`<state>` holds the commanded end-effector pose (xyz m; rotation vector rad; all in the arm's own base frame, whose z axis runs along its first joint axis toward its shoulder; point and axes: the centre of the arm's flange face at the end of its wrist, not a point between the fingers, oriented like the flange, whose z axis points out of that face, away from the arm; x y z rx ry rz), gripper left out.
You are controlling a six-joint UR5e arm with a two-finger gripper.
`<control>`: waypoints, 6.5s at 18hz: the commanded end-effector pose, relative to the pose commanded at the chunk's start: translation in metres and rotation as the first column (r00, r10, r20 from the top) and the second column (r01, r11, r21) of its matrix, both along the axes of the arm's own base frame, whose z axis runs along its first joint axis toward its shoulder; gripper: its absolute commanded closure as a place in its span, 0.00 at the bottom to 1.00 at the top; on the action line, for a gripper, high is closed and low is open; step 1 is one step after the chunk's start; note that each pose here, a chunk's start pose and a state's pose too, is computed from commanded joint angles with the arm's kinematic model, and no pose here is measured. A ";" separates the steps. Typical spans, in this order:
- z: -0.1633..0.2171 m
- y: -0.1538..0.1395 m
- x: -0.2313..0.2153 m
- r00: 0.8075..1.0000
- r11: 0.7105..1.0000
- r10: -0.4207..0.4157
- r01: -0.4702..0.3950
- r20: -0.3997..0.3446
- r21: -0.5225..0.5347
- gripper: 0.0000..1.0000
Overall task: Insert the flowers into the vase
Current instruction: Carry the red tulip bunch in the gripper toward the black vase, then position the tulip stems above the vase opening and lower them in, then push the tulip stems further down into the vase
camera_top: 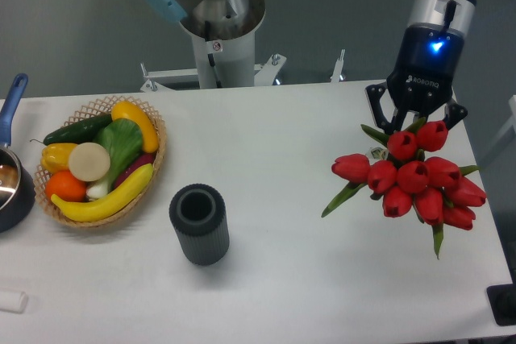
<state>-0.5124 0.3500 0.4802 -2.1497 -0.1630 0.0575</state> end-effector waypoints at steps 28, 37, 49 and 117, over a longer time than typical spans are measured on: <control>-0.013 0.088 0.052 0.956 0.927 -0.283 0.292 -0.070 0.236 0.74; -0.040 0.093 0.099 0.886 0.791 -0.449 0.453 -0.111 0.411 0.75; -0.033 0.116 0.164 0.841 0.745 -0.529 0.524 -0.112 0.413 0.75; -0.188 0.126 0.167 0.826 0.782 -0.557 0.485 0.089 0.392 0.42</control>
